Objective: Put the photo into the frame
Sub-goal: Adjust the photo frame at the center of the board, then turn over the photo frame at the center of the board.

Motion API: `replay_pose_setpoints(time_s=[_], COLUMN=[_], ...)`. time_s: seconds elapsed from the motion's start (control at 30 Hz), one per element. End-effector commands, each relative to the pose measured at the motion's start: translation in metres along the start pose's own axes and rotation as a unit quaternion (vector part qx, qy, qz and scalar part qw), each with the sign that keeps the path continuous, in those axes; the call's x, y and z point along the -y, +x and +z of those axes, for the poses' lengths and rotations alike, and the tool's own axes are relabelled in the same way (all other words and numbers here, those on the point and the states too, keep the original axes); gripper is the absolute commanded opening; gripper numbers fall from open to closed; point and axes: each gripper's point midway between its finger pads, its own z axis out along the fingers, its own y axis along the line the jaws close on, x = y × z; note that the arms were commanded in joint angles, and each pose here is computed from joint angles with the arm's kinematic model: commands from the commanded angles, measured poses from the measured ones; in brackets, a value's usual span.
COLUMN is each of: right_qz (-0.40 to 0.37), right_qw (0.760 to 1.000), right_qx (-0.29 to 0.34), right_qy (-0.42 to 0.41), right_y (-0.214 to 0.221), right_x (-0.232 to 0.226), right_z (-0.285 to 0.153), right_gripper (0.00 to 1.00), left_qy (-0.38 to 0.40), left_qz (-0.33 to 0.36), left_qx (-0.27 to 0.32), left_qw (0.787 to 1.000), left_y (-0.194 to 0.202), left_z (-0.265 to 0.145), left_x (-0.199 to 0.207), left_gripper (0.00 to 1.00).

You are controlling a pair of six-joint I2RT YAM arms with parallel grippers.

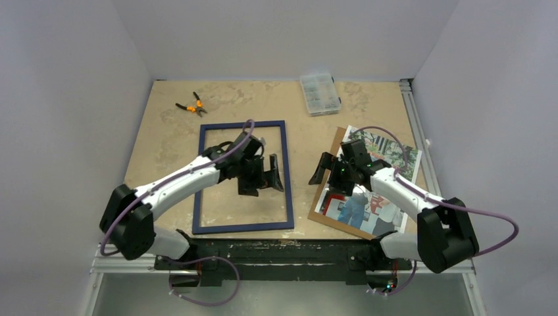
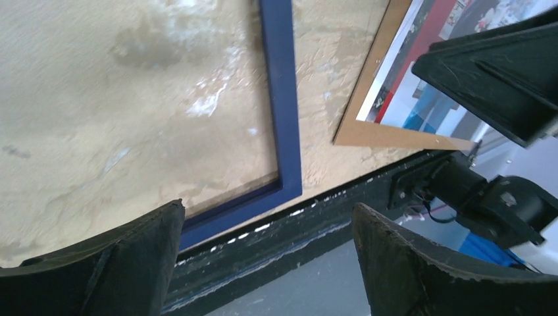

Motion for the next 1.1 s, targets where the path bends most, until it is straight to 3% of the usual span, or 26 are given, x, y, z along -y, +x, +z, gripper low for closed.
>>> replay_pose_setpoints(time_s=[0.0,0.17,0.33,0.7,0.8,1.07], right_qz=[-0.007,-0.005,-0.001,0.004,0.006,0.001], right_qw=[1.000,1.000,1.000,1.000,1.000,0.999], right_qx=[-0.002,0.000,-0.001,-0.014,-0.014,-0.018], right_qy=[-0.027,-0.021,-0.020,-0.025,-0.027,-0.042], right_y=[-0.004,-0.006,-0.007,-0.002,-0.002,-0.004], right_x=[0.003,0.010,0.012,0.016,0.015,0.007], right_z=[-0.013,-0.018,-0.018,-0.011,-0.010,-0.013], right_gripper=[0.98,0.98,0.98,0.97,0.98,0.97], left_qy=[-0.052,-0.110,-0.134,-0.195,-0.190,-0.167], left_qz=[0.024,0.053,0.071,0.092,0.097,0.126], left_qx=[0.022,0.000,-0.021,-0.039,-0.046,-0.022], left_qw=[0.998,0.993,0.988,0.976,0.976,0.978], left_y=[-0.012,-0.008,0.002,0.009,0.011,0.003], left_z=[0.022,0.057,0.086,0.116,0.120,0.093], left_x=[0.023,0.031,0.037,0.018,0.019,0.032], left_gripper=[0.93,0.92,0.84,0.68,0.53,0.01])
